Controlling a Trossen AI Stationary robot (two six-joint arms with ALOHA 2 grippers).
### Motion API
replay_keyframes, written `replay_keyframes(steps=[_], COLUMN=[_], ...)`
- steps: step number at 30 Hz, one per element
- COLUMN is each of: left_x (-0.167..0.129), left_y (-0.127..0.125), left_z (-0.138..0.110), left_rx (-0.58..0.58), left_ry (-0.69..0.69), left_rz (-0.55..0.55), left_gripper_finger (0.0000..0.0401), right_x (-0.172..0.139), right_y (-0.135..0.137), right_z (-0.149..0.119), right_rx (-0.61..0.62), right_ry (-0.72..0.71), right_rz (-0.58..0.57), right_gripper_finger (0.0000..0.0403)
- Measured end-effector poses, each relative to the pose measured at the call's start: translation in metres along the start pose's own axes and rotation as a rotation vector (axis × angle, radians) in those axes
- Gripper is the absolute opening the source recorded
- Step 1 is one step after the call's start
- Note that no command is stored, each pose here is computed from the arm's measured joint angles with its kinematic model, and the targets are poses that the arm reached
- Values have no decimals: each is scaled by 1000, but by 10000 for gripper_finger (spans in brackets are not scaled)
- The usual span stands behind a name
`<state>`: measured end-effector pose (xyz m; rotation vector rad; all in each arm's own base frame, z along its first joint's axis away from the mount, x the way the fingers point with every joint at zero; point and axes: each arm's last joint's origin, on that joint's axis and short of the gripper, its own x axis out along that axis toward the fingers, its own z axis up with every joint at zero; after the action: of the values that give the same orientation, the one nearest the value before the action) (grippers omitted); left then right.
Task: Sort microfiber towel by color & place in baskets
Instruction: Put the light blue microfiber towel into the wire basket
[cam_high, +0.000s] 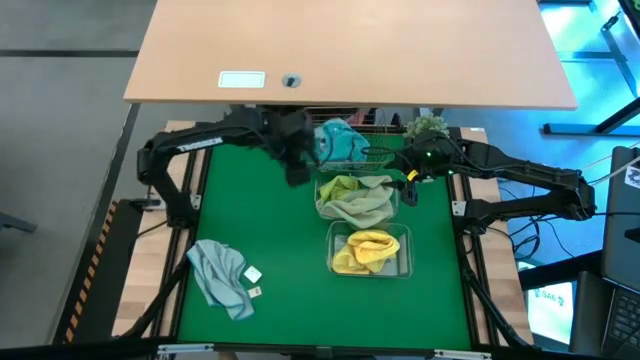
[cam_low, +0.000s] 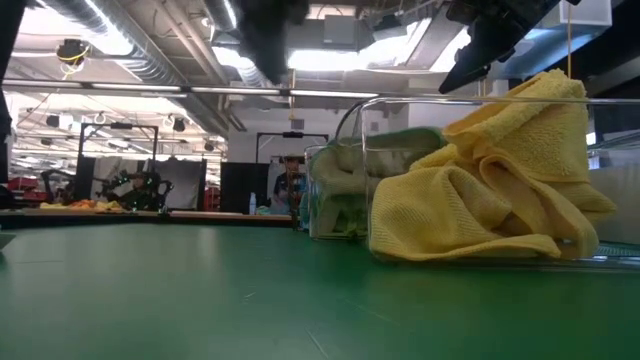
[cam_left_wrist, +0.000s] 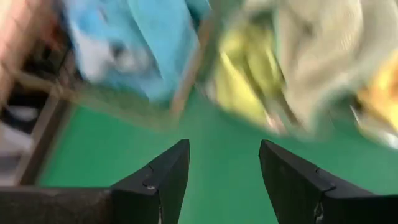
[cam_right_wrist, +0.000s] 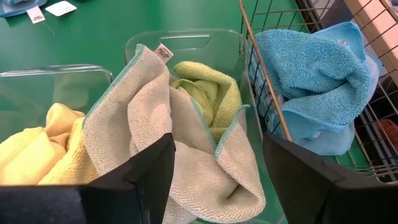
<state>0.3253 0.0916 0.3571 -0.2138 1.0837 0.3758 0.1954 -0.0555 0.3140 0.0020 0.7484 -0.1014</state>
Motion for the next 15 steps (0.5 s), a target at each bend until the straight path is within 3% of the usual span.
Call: replay_keyframes(steps=[7, 15], left_x=[-19, -11], left_y=[-45, -102], left_z=[-43, -85], left_rx=[44, 130], left_ry=[318, 480], left_rz=[-108, -93], left_gripper_finger=[189, 187], right_x=[0, 0], right_y=[0, 0], right_z=[0, 0], right_rx=[0, 1], right_ry=[-2, 1], right_rz=[0, 0], right_gripper_finger=[241, 241])
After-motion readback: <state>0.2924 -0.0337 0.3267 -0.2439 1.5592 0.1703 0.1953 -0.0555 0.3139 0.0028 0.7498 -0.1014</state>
